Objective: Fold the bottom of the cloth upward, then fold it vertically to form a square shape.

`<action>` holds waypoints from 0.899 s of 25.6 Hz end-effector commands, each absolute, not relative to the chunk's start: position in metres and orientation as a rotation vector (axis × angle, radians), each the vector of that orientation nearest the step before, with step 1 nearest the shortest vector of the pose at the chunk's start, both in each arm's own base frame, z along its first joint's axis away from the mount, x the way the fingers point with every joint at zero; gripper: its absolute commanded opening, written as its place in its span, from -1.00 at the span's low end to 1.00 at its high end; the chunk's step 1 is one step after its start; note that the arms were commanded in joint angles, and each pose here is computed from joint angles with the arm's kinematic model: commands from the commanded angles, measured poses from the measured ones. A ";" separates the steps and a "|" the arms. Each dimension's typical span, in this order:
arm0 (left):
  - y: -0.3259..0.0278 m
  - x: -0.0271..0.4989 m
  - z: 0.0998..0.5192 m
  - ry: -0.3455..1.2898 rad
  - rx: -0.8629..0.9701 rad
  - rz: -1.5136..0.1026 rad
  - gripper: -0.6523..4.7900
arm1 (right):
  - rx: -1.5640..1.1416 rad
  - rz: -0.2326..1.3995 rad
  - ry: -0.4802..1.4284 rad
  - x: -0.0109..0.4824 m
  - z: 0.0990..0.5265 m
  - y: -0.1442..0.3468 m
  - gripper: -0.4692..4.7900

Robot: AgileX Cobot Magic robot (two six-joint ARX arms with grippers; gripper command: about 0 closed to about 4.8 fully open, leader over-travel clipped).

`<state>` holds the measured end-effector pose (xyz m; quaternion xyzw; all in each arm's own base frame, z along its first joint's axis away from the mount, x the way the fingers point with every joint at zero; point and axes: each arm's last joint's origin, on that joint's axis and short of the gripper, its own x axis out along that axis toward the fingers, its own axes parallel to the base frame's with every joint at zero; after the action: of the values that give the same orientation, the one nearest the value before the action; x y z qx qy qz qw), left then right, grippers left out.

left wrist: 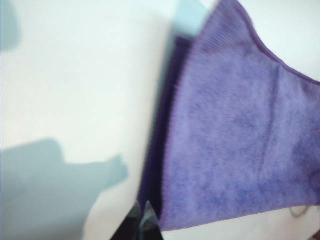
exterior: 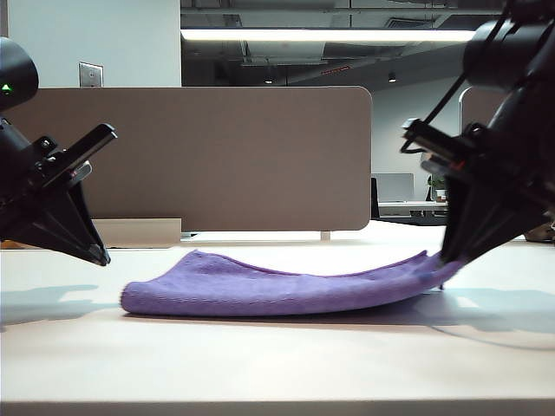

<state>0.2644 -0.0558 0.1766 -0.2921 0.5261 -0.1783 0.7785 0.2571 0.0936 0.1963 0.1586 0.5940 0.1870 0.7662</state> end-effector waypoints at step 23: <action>-0.052 0.233 0.234 0.949 -0.581 -0.454 -0.78 | 0.142 0.481 1.185 0.255 0.242 0.146 -0.84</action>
<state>0.2357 -0.0520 0.2285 -0.2808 0.4576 -0.2066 0.8180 0.2529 0.1407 0.2383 0.0646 0.5576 0.2154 0.7991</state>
